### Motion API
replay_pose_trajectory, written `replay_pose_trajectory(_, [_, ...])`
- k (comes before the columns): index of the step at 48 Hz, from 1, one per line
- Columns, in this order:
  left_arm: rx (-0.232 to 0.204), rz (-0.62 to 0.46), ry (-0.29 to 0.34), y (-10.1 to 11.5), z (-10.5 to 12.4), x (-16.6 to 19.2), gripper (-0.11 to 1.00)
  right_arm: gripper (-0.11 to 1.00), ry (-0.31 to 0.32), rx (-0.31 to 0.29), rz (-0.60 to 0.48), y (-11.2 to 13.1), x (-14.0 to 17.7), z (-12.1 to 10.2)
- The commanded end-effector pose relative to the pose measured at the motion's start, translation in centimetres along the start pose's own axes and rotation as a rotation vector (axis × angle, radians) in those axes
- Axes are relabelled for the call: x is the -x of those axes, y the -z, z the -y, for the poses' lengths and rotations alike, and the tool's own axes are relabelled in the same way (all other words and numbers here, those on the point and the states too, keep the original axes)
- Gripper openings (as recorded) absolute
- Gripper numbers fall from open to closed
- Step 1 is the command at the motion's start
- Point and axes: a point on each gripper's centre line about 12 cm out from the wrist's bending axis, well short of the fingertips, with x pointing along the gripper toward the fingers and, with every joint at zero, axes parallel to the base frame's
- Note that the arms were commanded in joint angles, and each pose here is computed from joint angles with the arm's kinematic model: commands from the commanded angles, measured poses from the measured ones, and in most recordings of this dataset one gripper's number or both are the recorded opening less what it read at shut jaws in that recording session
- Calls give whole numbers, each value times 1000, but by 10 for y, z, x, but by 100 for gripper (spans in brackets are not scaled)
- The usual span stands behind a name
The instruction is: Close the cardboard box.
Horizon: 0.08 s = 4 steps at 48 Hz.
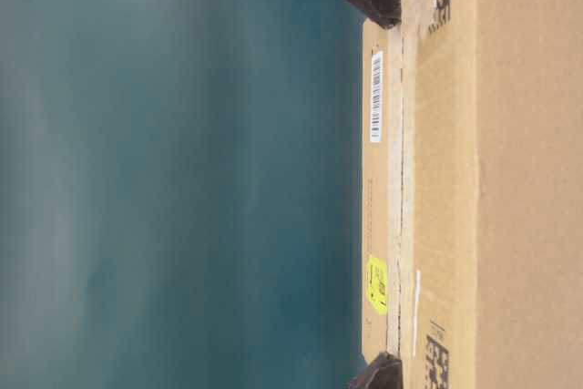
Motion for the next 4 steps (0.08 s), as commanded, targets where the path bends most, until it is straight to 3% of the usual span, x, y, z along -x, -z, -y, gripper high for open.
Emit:
replay_pose_trajectory(1, [1,18,-5,-5,-1,-2,0,0,9,-9,13,-5,-1,3])
replay_pose_trajectory(4, [1,15,-3,-4,-1,-1,0,0,9,-9,13,-5,-1,3])
